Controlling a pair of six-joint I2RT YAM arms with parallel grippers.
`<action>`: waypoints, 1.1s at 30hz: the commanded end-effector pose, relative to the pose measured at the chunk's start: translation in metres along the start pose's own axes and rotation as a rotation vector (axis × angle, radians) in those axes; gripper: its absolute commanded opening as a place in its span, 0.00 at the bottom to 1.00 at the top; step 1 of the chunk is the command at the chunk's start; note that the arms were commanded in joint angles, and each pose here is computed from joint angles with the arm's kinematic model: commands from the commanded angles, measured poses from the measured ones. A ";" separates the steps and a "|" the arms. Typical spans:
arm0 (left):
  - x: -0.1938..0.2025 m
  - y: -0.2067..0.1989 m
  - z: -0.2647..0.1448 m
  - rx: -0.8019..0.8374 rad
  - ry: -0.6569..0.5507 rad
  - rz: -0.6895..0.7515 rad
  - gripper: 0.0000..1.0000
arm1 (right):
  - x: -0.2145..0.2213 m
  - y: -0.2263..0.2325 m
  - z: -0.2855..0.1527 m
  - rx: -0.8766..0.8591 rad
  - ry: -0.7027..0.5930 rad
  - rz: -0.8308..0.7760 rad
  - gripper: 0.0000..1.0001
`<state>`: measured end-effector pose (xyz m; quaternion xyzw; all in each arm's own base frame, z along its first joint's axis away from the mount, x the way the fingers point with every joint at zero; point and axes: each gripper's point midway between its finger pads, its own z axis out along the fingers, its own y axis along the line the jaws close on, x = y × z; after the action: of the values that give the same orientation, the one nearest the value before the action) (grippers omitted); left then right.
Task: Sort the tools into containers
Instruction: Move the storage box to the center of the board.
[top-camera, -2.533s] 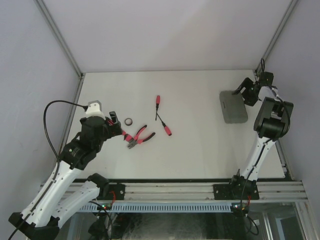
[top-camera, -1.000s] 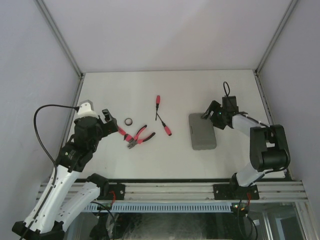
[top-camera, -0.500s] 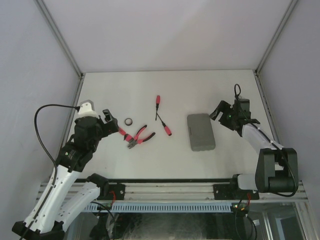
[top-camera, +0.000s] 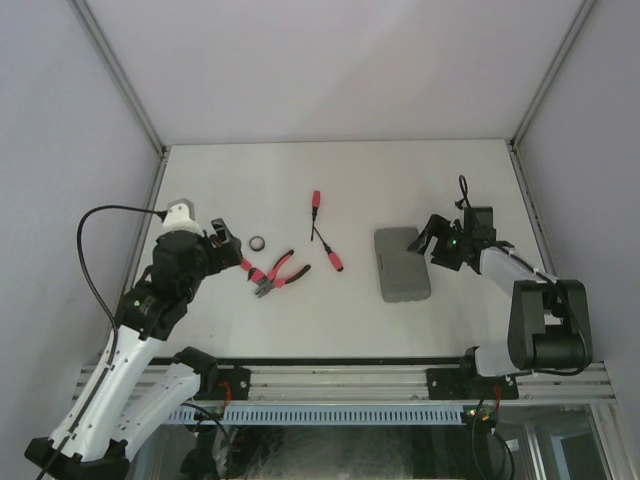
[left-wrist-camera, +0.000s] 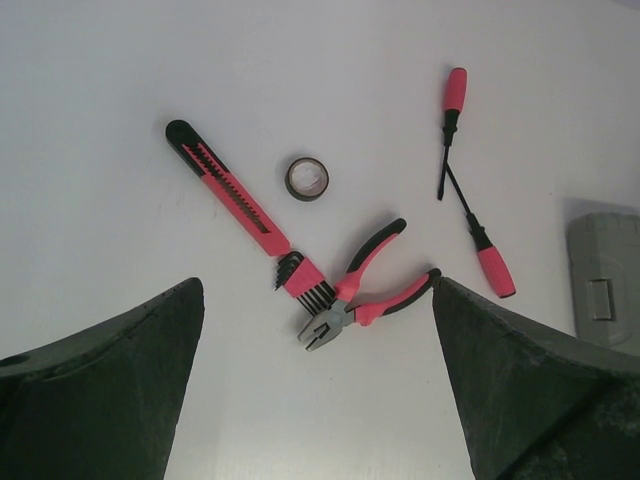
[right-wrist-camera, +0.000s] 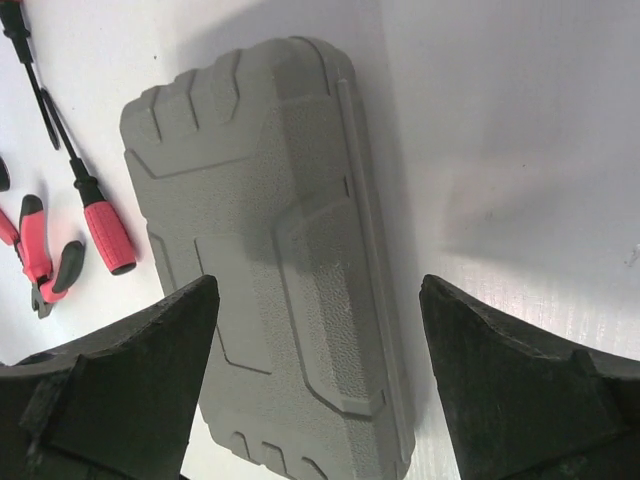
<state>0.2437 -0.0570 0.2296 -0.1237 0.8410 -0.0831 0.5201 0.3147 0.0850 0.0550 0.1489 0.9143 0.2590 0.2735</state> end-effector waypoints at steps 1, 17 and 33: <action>0.011 -0.011 0.009 0.057 0.020 -0.042 0.99 | -0.004 0.010 0.006 -0.055 -0.004 -0.048 0.81; 0.052 -0.036 0.031 0.155 0.137 -0.077 0.88 | 0.024 0.021 0.027 -0.074 0.094 -0.116 0.74; 0.072 -0.041 0.029 0.192 0.150 -0.089 0.87 | 0.073 0.051 0.033 0.037 0.179 -0.348 0.72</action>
<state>0.2416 -0.1103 0.1604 -0.1025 0.8707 -0.1731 0.4488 0.2947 0.1727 0.0370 -0.0116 0.9365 0.2565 0.2387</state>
